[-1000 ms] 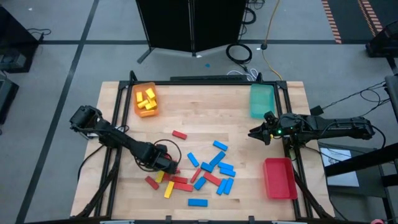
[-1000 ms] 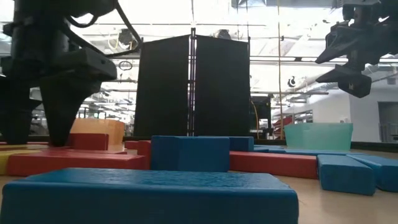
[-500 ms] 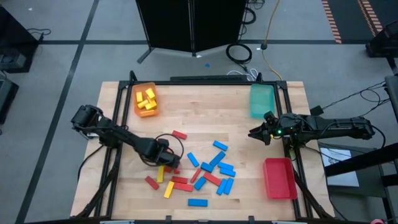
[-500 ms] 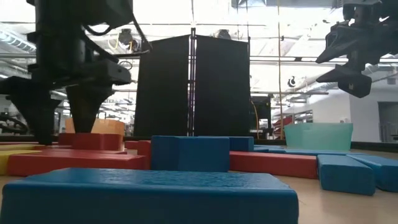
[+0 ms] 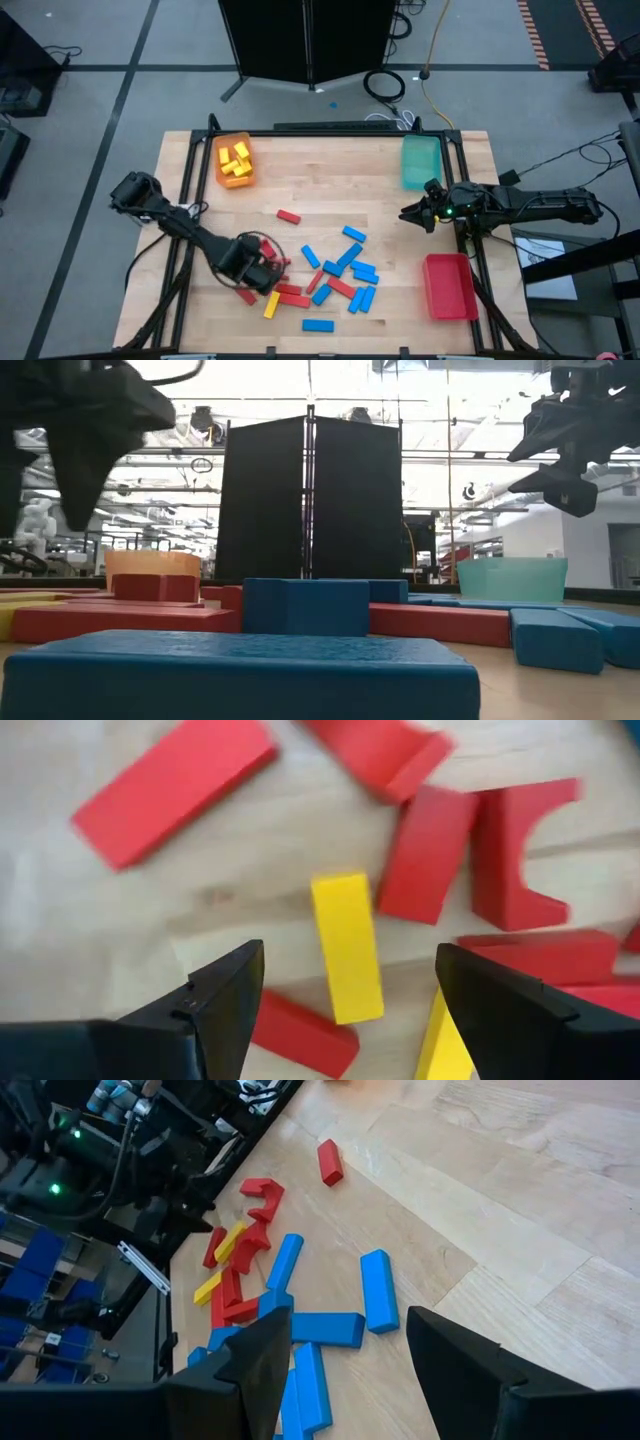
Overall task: Sort blocks
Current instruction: Put the yellow block into the orange bin
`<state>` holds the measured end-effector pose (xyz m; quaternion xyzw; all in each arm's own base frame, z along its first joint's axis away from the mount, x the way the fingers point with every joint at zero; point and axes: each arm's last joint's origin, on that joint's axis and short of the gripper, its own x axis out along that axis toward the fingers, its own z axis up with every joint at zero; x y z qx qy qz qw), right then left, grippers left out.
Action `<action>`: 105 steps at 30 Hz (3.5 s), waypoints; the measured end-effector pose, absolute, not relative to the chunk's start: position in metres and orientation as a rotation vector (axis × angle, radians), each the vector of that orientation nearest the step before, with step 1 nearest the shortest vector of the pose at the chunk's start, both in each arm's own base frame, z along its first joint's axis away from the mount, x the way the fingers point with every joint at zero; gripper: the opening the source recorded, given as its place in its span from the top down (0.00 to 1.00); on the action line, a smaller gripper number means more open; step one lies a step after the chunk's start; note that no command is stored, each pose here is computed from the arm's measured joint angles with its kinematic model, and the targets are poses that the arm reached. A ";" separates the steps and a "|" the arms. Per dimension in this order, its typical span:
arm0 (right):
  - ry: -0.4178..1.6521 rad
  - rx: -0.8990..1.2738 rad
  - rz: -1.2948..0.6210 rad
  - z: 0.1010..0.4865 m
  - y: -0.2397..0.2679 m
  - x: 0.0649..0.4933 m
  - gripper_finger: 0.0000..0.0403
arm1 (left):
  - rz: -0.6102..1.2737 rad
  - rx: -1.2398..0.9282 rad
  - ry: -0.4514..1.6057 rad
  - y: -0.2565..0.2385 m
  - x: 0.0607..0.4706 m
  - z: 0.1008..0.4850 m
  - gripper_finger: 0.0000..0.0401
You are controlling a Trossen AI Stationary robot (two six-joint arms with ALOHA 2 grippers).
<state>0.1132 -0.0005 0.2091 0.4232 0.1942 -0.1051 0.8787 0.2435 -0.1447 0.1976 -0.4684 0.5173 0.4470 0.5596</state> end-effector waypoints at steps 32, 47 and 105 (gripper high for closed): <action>0.407 0.872 -0.221 0.209 -0.001 0.113 0.52 | 1.242 -1.191 1.115 -0.177 0.241 0.162 0.28; 0.408 0.859 -0.218 0.209 -0.001 0.113 0.52 | 1.203 -1.243 1.127 -0.176 0.240 0.144 0.28; 0.404 0.873 -0.222 0.209 -0.001 0.113 0.52 | 1.377 -0.972 0.553 -0.057 0.184 0.267 0.79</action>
